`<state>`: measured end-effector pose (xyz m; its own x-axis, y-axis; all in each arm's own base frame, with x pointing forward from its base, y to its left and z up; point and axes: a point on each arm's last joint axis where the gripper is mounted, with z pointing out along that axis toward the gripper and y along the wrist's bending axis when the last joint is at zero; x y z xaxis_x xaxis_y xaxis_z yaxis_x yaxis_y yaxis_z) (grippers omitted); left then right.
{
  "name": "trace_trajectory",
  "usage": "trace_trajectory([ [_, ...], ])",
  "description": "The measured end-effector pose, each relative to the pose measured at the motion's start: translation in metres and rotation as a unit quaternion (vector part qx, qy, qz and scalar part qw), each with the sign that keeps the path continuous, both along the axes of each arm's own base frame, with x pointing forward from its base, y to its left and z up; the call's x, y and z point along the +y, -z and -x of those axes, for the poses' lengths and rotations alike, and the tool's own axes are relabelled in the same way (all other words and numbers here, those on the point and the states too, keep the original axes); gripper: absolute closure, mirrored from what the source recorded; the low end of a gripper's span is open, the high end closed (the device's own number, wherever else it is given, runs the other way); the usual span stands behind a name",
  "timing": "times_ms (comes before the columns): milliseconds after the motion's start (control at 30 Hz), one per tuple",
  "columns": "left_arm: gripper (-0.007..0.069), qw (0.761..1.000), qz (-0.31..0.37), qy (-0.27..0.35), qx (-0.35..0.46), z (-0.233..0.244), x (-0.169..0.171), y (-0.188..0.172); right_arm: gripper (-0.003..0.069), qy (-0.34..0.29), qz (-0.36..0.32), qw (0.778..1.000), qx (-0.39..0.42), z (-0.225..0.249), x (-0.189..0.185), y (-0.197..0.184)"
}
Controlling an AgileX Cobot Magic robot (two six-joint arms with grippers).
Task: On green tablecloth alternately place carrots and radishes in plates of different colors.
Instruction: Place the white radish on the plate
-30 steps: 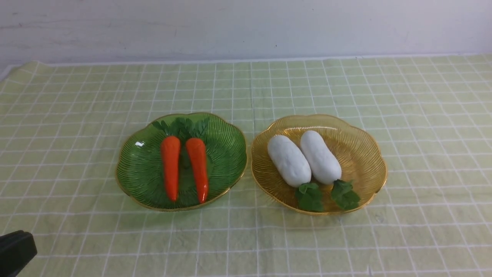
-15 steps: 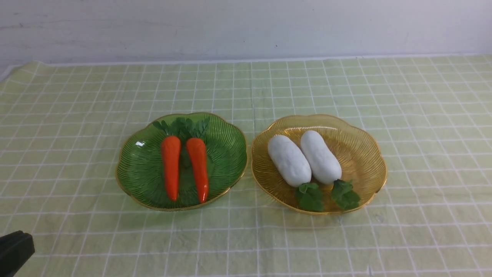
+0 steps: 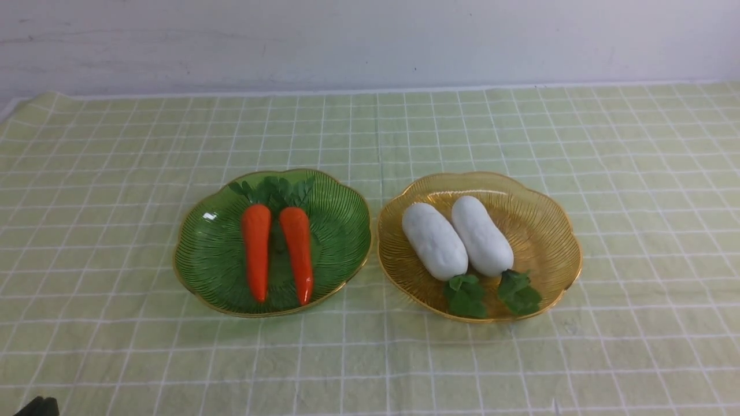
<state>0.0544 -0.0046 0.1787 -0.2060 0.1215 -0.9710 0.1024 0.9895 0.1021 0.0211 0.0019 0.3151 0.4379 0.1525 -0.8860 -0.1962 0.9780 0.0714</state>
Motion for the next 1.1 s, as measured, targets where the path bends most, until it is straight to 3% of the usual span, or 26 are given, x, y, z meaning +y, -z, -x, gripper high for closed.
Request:
trace_trajectory([
  [200, 0.0633, 0.999, -0.004, 0.001, 0.041, 0.0019, 0.0001, 0.0076, 0.0673, 0.0, 0.0, 1.0, 0.001, -0.0001, 0.0001, 0.0001],
  [1100, 0.0633, 0.999, -0.005, 0.001, 0.043, 0.002, 0.0001, 0.0079, 0.0673, 0.004, 0.009, 1.0, 0.0, -0.0001, 0.0001, 0.0002],
])
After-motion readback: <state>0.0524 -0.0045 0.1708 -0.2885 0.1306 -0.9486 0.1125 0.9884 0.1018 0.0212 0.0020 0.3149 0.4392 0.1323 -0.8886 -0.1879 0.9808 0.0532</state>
